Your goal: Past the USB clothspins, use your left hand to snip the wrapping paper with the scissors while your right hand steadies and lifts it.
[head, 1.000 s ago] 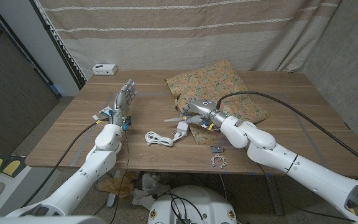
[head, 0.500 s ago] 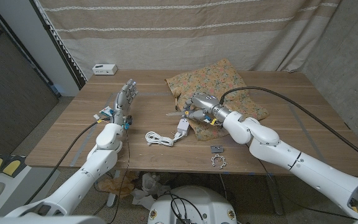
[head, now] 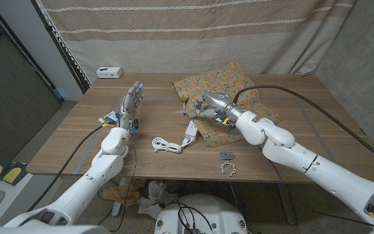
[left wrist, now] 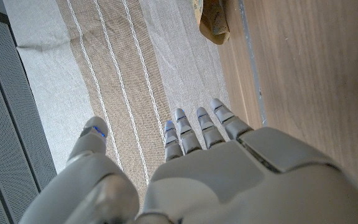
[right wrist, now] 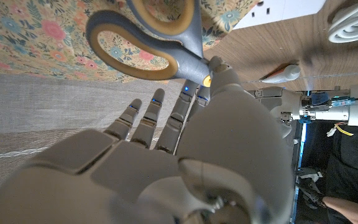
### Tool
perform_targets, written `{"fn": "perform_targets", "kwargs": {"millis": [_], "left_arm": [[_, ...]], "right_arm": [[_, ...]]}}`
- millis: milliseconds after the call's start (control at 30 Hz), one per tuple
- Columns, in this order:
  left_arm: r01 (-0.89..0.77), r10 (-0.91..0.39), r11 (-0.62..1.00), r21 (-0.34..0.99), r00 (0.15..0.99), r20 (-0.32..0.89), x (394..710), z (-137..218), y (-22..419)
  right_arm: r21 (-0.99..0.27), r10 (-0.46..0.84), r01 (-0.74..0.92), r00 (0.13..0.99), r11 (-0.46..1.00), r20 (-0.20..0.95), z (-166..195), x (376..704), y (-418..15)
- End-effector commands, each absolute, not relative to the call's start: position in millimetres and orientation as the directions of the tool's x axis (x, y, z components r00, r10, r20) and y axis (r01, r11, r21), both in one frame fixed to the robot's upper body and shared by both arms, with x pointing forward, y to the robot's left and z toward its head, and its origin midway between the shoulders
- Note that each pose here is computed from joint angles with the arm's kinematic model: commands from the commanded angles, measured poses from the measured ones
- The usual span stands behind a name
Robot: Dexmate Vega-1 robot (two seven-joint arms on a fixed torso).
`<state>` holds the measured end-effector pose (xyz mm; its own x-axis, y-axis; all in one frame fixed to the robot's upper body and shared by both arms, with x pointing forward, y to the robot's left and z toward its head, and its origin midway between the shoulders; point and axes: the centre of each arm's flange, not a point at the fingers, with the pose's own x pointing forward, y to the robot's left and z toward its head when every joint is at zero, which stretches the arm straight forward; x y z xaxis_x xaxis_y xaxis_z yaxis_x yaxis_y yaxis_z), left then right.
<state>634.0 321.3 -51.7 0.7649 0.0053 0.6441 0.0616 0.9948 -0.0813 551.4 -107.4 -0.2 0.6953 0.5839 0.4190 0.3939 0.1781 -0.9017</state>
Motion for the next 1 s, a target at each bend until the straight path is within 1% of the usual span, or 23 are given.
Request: {"fn": "perform_targets", "kwargs": {"millis": [33, 300, 467, 667, 867, 1000], "left_arm": [[0.066, -0.008, 0.996, -0.066, 0.767, 0.642, 636.9, -45.4, 319.4], [0.059, -0.015, 0.997, -0.048, 0.769, 0.639, 637.4, -41.1, 318.1], [0.065, -0.025, 0.997, -0.04, 0.773, 0.634, 639.2, -41.9, 314.9], [0.057, -0.008, 0.997, -0.056, 0.771, 0.637, 636.7, -40.7, 309.5], [0.052, -0.014, 0.998, -0.04, 0.769, 0.639, 631.5, -30.3, 306.5], [0.057, -0.018, 0.998, -0.041, 0.771, 0.637, 632.4, -30.7, 304.8]], "right_arm": [[-0.877, 0.538, 0.416, 0.694, 0.241, 0.477, 16.7, 557.8, -120.9], [-0.852, 0.51, 0.442, 0.683, 0.281, 0.523, 23.5, 558.5, -128.1], [-0.832, 0.487, 0.435, 0.675, 0.343, 0.554, 32.2, 556.0, -135.2], [-0.809, 0.473, 0.449, 0.657, 0.38, 0.587, 40.1, 553.4, -142.0], [-0.806, 0.477, 0.428, 0.653, 0.409, 0.589, 39.9, 554.1, -151.1], [-0.805, 0.48, 0.41, 0.651, 0.429, 0.588, 40.8, 552.7, -153.6]]}}
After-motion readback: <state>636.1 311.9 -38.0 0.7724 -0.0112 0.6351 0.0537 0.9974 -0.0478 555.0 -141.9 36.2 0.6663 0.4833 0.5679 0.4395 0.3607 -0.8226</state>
